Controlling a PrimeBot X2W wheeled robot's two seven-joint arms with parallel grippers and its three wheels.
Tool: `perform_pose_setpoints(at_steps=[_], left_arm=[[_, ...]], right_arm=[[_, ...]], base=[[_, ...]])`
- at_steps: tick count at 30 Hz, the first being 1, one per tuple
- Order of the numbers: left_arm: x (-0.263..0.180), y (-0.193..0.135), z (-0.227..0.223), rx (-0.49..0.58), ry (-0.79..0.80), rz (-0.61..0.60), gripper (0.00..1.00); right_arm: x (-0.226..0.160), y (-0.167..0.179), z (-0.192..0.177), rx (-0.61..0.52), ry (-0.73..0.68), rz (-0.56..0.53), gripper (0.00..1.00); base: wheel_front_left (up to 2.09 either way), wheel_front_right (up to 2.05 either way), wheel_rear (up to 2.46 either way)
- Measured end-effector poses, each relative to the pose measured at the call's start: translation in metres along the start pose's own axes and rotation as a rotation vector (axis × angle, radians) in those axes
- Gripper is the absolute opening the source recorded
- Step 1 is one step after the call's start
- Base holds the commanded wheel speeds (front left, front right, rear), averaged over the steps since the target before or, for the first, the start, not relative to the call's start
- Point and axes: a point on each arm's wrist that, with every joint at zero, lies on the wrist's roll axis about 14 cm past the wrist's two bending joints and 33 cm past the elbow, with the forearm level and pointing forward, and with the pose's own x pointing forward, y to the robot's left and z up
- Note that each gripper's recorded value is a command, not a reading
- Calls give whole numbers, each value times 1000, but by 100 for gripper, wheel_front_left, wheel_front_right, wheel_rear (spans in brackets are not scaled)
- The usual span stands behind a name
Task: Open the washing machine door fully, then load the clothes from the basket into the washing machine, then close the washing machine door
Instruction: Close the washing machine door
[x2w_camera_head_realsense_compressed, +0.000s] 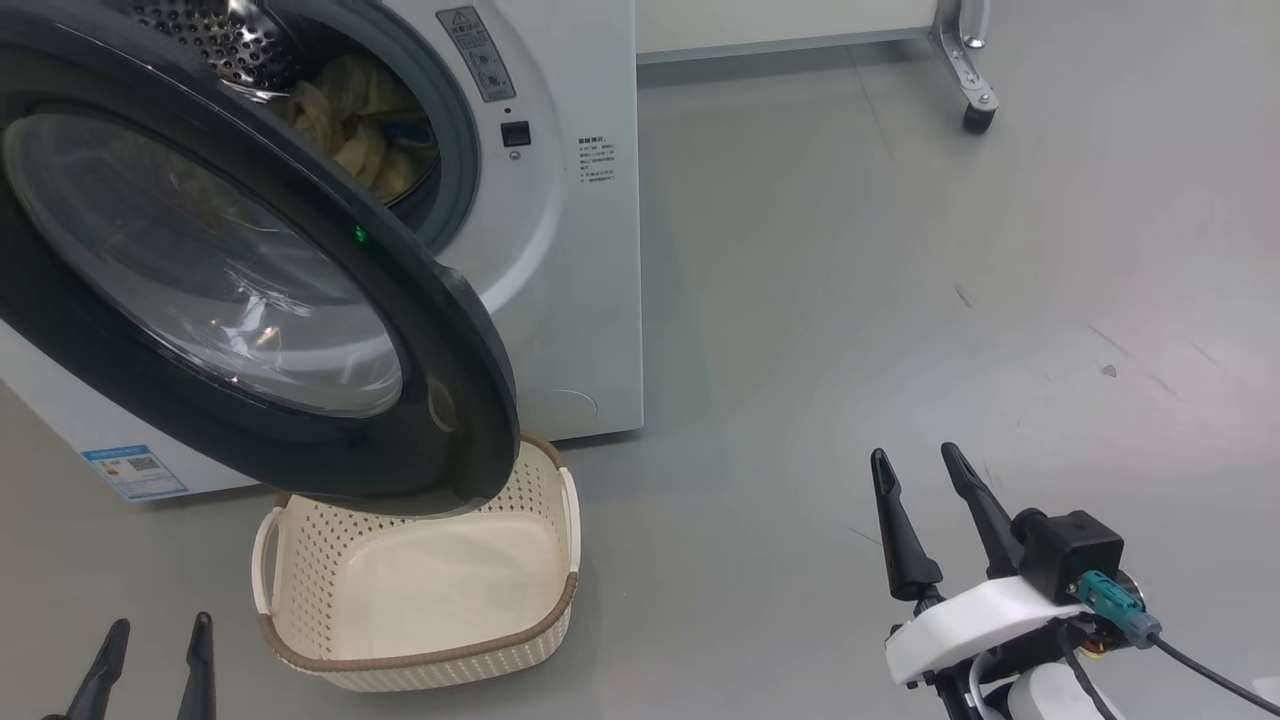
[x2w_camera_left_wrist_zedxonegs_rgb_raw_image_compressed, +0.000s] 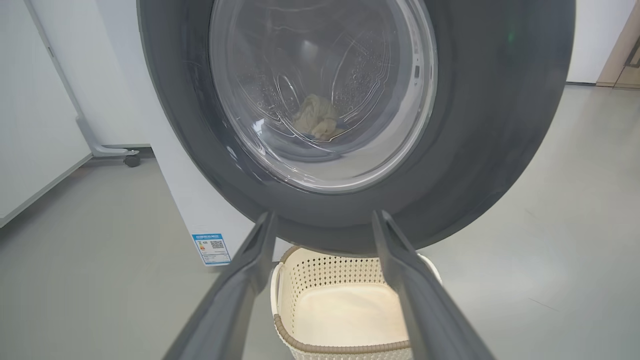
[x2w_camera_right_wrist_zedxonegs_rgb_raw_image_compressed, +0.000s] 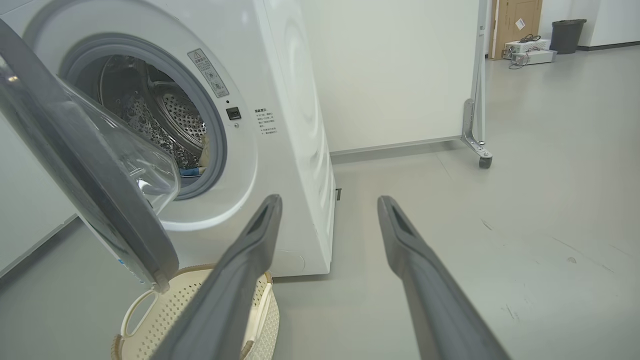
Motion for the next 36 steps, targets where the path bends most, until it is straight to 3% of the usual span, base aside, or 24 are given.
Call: perform_pose_setpoints(at_steps=[36], left_arm=[[-1, 7, 21, 23, -88, 95, 100]], right_arm=[[-12, -4, 4, -27, -7, -10, 100]], base=[[0, 0, 0]])
